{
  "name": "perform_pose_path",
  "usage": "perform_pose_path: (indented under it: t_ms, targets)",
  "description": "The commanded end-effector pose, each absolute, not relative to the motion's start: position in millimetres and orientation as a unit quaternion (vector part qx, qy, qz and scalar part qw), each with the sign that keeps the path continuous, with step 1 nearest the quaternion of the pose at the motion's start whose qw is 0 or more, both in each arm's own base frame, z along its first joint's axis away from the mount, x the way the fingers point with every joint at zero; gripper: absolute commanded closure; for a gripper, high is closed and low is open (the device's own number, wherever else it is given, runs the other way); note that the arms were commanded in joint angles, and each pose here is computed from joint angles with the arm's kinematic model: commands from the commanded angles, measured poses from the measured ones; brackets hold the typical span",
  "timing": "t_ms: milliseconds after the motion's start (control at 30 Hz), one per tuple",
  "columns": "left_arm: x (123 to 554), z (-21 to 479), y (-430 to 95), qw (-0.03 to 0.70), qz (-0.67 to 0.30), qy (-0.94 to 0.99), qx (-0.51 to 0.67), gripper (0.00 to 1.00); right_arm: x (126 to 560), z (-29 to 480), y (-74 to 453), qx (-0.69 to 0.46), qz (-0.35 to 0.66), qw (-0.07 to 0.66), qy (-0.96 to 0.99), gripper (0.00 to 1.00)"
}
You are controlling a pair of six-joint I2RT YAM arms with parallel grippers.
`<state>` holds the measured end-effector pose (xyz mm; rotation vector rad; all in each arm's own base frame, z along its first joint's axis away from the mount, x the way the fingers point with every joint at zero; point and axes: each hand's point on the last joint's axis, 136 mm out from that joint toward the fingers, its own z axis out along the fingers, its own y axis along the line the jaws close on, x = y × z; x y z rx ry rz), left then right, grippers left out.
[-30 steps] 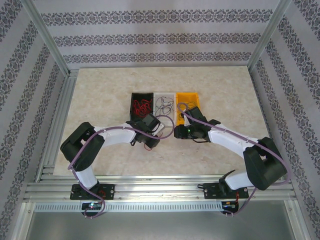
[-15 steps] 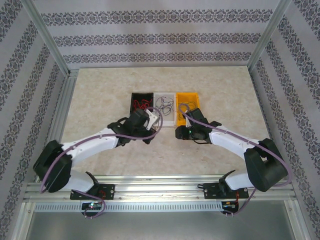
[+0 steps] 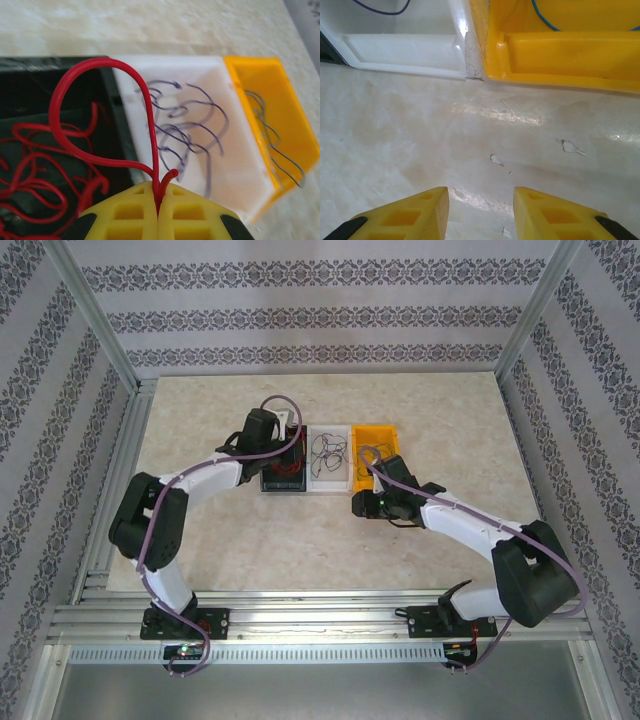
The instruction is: Untangle the cables
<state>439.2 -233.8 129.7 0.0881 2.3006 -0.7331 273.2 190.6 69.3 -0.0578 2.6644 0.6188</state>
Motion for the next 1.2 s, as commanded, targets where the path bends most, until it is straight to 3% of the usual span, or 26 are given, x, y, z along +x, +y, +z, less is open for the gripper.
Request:
perform_pose_path:
  t_ms: [0, 367, 700, 900, 1167]
  targets:
    - [470, 150, -223, 0.401, -0.261, 0.878, 0.003, 1.0, 272, 71, 181, -0.015, 0.211, 0.209, 0.955, 0.6]
    - [475, 108, -199, 0.364, -0.193, 0.91, -0.044, 1.0, 271, 72, 177, -0.01, 0.212, 0.211, 0.954, 0.6]
    - [453, 70, -200, 0.308, -0.205, 0.927, -0.062, 1.0, 269, 71, 175, -0.004, 0.211, 0.211, 0.954, 0.6]
    - [457, 69, -201, 0.31, -0.203, 0.927, -0.057, 1.0, 267, 72, 173, -0.002, 0.212, 0.215, 0.953, 0.59]
    - [474, 117, -203, 0.363, -0.204, 0.908, -0.039, 0.58, 269, 76, 173, 0.001, 0.215, 0.22, 0.951, 0.59]
